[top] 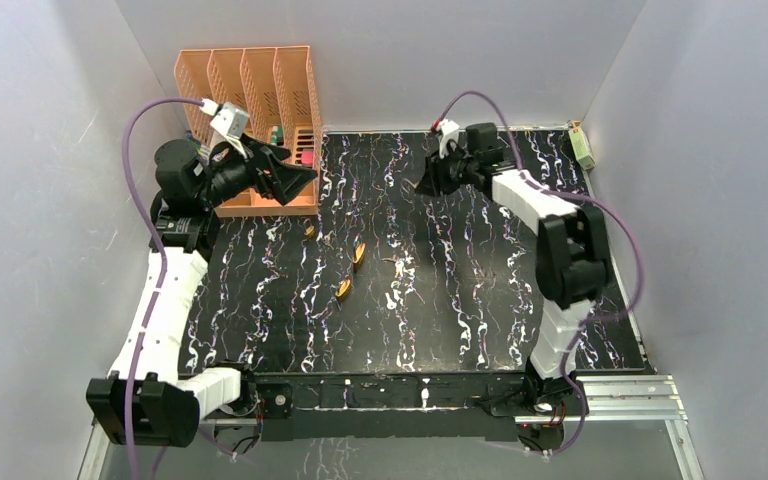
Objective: Lock with the key
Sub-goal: Pick up the lock from the center of the board.
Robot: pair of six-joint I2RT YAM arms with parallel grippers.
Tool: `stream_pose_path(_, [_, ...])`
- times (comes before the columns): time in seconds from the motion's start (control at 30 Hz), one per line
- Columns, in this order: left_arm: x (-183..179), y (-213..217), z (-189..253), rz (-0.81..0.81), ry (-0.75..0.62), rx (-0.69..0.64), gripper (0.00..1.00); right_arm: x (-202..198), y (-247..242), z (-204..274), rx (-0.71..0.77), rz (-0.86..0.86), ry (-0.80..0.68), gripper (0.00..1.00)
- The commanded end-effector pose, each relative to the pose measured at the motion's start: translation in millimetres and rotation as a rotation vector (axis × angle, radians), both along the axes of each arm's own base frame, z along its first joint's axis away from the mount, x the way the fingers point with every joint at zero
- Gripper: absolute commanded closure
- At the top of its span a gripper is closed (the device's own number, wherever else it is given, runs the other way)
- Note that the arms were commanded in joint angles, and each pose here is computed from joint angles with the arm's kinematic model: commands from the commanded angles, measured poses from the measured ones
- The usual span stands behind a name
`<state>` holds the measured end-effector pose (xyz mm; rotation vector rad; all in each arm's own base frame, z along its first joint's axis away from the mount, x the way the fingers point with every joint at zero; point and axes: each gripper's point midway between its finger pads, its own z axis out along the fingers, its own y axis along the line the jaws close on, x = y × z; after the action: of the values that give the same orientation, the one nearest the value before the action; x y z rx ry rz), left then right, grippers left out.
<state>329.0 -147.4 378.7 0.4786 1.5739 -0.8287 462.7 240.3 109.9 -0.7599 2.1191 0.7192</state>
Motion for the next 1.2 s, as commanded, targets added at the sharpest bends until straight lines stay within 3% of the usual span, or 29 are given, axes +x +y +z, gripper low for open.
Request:
stream_pose_path(0.0, [-25,-28,4,-0.305,0.017,-0.034,0.02,-71,35,151,0.374,0.217,-0.051,0.92])
stream_pose_path(0.2, [-32,-41,2,-0.519,0.021,-0.059,0.04,-152,40,193,0.612,0.41,0.122,0.96])
stream_pose_path(0.43, [-57,-77,5,-0.763,0.06,-0.077,0.09,-193,49,222,0.658,0.538,0.199,0.97])
stream_pose_path(0.53, [-70,-97,1,-0.862,0.106,-0.077,0.15,-199,55,228,0.665,0.573,0.219,0.99])
stream_pose_path(0.73, [-47,-108,-21,-0.767,0.198,-0.061,0.23,-207,70,235,0.68,0.621,0.224,1.0])
stream_pose_path(0.97, [-48,-113,-19,-0.763,0.207,-0.054,0.32,-210,80,244,0.685,0.637,0.208,1.0])
stream_pose_path(1.17, [-59,-120,-23,-0.811,0.233,-0.055,0.33,-211,83,253,0.694,0.642,0.2,1.0])
